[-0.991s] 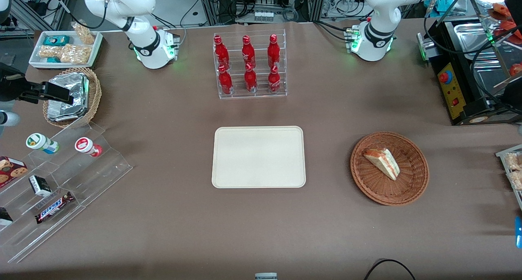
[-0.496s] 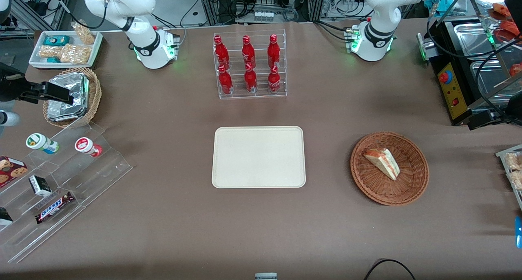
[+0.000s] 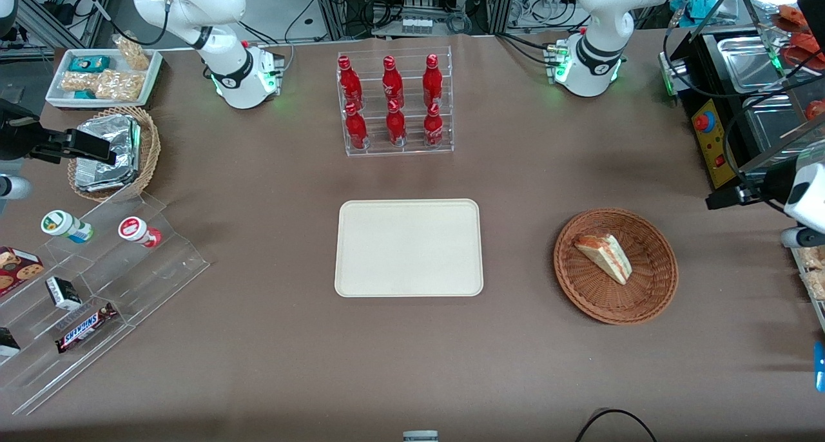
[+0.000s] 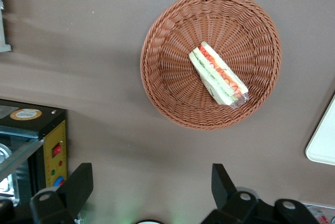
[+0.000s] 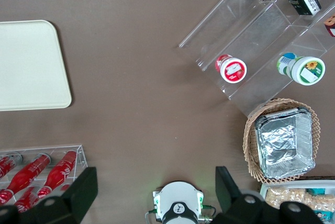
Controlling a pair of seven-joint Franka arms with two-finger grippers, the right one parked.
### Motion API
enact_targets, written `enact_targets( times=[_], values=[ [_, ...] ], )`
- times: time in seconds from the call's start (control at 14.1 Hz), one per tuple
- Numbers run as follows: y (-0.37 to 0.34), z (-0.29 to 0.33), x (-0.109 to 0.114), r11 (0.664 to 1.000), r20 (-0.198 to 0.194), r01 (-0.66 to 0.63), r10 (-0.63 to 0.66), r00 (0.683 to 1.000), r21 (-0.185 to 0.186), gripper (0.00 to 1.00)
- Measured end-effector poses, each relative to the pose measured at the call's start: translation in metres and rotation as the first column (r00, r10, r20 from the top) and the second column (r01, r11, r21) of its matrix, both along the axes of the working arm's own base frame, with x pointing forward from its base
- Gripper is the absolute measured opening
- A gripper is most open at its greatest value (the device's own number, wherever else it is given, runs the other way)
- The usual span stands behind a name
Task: Place sandwich from basket to tray
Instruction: 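Move the open left gripper down over the sandwich in the basket, then close the left gripper on the wrapped sandwich and lift it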
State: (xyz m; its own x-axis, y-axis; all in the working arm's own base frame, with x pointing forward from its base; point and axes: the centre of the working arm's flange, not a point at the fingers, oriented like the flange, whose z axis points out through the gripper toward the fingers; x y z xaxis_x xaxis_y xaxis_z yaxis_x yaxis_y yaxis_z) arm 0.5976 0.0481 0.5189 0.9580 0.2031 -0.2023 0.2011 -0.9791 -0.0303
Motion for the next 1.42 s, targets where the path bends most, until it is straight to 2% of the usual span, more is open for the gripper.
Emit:
enact_targets(
  times=[0.35, 0.5, 0.71, 0.92, 1.13, 1.27, 1.42],
  values=[
    [-0.001, -0.037, 0.008, 0.994, -0.017, -0.112, 0.112, 0.994, 0.009, 1.0],
    [-0.002, -0.076, 0.012, 0.987, 0.007, -0.159, 0.159, 0.987, 0.004, 1.0],
    [-0.011, -0.119, 0.014, 0.949, 0.034, -0.316, 0.316, 0.948, 0.0, 1.0],
    [-0.035, -0.144, 0.02, 0.904, 0.031, -0.426, 0.426, 0.904, 0.019, 1.0],
    [-0.063, -0.18, 0.02, 0.901, 0.011, -0.433, 0.433, 0.901, 0.034, 1.0],
    [-0.079, -0.199, 0.02, 0.888, 0.027, -0.459, 0.458, 0.888, 0.034, 1.0],
    [-0.084, -0.205, 0.023, 0.861, 0.047, -0.508, 0.506, 0.861, 0.033, 1.0]
  ],
)
